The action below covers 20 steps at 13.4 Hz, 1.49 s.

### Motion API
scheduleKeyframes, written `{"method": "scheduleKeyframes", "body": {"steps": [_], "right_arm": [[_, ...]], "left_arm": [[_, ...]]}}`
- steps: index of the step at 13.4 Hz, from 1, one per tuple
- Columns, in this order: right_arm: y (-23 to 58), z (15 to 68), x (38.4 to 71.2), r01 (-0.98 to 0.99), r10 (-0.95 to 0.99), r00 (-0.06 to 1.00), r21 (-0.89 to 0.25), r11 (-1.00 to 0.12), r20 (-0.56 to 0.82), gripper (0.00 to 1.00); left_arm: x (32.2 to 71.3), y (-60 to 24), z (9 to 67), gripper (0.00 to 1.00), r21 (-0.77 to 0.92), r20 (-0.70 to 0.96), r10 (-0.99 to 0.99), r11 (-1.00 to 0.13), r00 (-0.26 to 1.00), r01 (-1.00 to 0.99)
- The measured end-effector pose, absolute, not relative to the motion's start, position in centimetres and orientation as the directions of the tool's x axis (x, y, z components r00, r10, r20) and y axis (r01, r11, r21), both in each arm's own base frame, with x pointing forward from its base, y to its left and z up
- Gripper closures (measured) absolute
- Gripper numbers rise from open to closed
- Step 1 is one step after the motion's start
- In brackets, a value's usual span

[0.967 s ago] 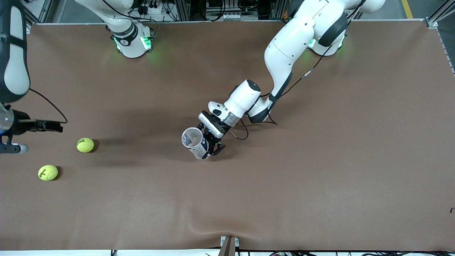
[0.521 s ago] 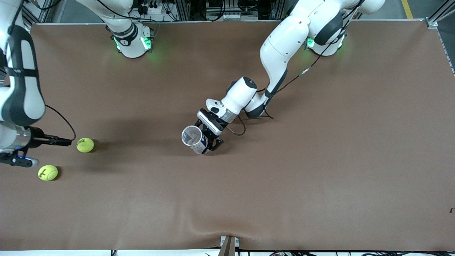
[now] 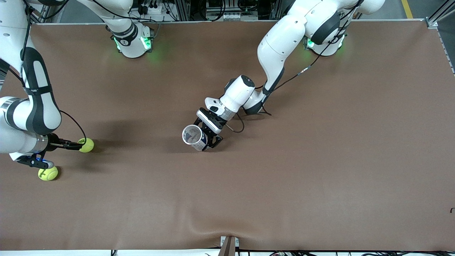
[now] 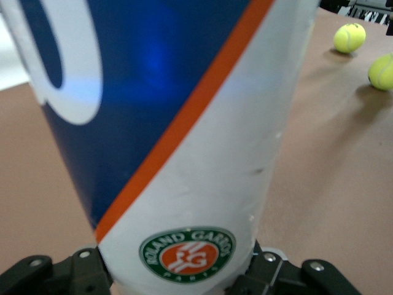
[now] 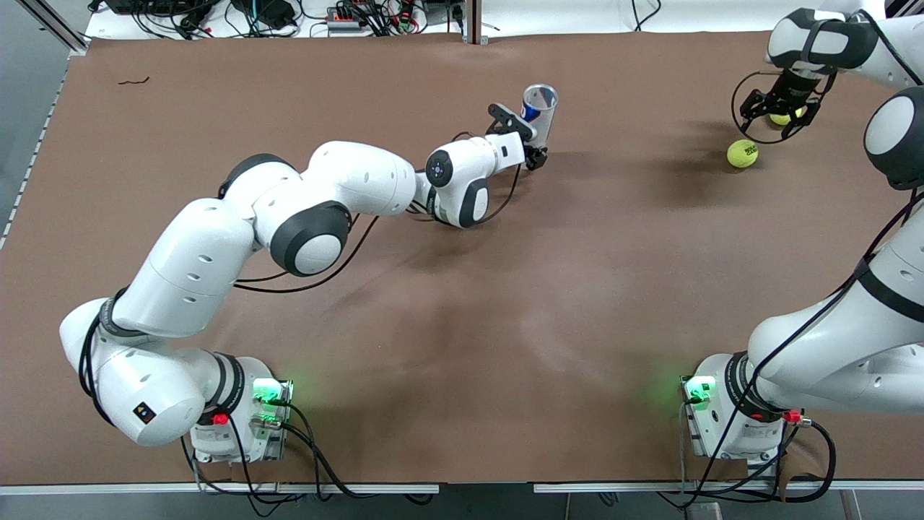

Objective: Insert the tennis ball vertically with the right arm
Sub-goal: 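Grasp the nearer tennis ball with the right gripper while the left holds the can, then carry the ball with the right gripper over the can's open rim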

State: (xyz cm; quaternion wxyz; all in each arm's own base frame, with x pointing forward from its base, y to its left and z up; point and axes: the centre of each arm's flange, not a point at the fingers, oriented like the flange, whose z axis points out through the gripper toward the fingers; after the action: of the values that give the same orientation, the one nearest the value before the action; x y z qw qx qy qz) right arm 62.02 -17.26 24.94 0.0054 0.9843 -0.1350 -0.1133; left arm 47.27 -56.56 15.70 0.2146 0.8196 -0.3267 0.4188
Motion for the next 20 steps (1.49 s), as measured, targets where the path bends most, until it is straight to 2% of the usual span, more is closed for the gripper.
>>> {"method": "scheduleKeyframes", "body": {"steps": [5, 7, 9, 12, 13, 15, 18, 20], "right_arm": [[-14.3, 21.8, 61.9, -0.35, -0.354, 0.913, 0.056, -0.935, -0.203, 0.0], [-14.1, 21.3, 61.8, -0.353, -0.357, 0.912, 0.057, -0.934, -0.202, 0.0], [-14.3, 20.7, 61.6, -0.357, -0.361, 0.91, 0.059, -0.932, -0.206, 0.0], [-15.4, 19.7, 61.1, -0.373, -0.378, 0.902, 0.062, -0.926, -0.209, 0.0], [-15.5, 19.5, 61.1, -0.376, -0.38, 0.901, 0.062, -0.925, -0.211, 0.07], [-15.4, 19.5, 61.1, -0.375, -0.379, 0.901, 0.062, -0.925, -0.21, 0.31], [-14.5, 20.0, 61.7, -0.383, -0.386, 0.897, 0.06, -0.922, -0.214, 0.33], [-12.0, 22.1, 62.9, -0.444, -0.437, 0.858, 0.038, -0.895, -0.271, 0.33]], "left_arm": [[45.7, -56.8, 14.5, 0.22, 0.071, 0.82, -0.374, -0.685, 0.433, -0.725], [45.7, -56.8, 14.5, 0.19, 0.071, 0.819, -0.375, -0.685, 0.434, -0.726], [45.2, -56.5, 13.6, 0.0, 0.07, 0.807, -0.391, -0.682, 0.444, -0.728], [44.2, -56.0, 12.7, 0.0, 0.067, 0.789, -0.414, -0.677, 0.454, -0.733], [44.1, -56.0, 12.7, 0.0, 0.066, 0.788, -0.416, -0.676, 0.454, -0.734], [44.1, -56.1, 13.2, 0.0, 0.066, 0.791, -0.414, -0.674, 0.451, -0.735], [44.1, -56.5, 14.4, 0.0, 0.065, 0.801, -0.407, -0.671, 0.44, -0.738], [44.3, -56.4, 14.6, 0.0, 0.06, 0.803, -0.408, -0.67, 0.434, -0.74]]}}
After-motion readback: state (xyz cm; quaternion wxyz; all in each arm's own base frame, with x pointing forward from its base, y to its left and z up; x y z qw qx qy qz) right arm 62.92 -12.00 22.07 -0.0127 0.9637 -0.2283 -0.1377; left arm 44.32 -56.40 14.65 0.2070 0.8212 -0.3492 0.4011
